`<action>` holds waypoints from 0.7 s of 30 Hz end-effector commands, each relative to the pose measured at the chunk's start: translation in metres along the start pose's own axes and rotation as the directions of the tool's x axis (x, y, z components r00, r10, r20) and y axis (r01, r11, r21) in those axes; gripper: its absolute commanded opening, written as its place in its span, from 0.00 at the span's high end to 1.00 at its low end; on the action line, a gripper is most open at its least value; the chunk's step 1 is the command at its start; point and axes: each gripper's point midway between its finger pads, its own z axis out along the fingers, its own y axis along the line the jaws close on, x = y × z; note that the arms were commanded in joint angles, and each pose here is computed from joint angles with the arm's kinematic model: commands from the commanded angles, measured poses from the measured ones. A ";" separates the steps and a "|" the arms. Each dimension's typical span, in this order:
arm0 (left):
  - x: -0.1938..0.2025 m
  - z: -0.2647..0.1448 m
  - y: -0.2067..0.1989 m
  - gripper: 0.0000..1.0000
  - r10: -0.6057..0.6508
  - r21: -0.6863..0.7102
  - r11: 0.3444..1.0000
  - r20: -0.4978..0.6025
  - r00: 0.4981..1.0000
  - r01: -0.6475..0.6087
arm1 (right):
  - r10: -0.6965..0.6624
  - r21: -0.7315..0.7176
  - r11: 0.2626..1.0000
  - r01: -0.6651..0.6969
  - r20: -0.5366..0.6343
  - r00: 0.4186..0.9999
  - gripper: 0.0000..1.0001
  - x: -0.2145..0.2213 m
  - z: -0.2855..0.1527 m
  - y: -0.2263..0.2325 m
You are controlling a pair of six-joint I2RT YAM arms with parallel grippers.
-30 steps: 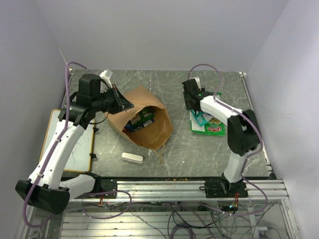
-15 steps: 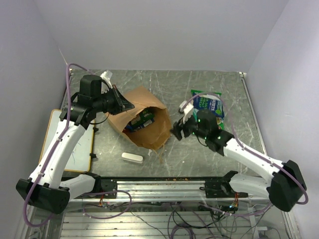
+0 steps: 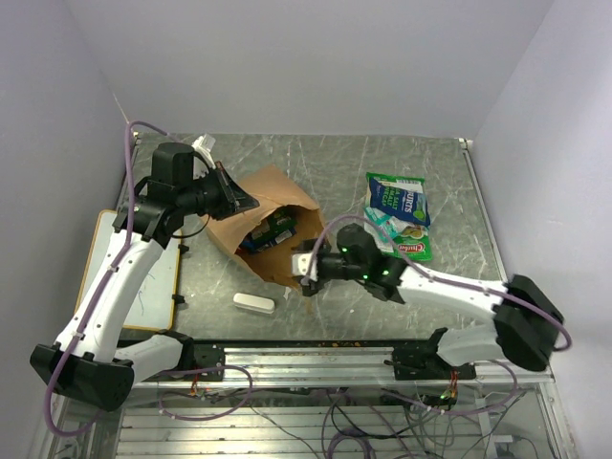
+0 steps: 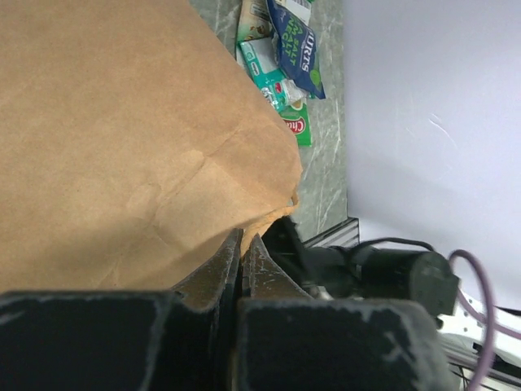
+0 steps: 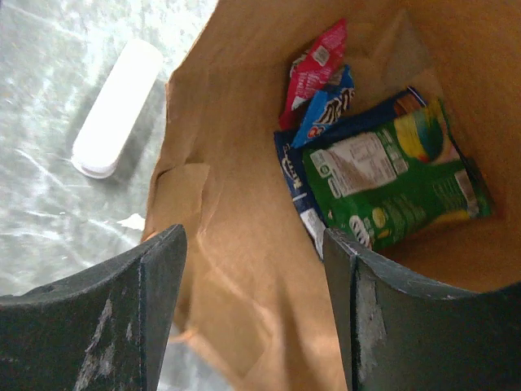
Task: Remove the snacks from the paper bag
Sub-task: Take out the snack from the paper bag.
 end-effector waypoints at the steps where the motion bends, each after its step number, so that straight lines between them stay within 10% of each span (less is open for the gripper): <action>1: -0.005 -0.011 -0.021 0.93 0.045 0.081 0.996 0.012 0.999 -0.046 | -0.253 0.018 0.967 0.253 -0.003 0.967 0.33 -0.007 0.035 -0.026; 21: -0.001 -0.018 -0.026 0.93 0.266 0.108 0.960 -0.062 0.962 -0.258 | -0.412 0.017 0.901 0.434 -0.285 0.866 0.36 0.110 0.142 -0.095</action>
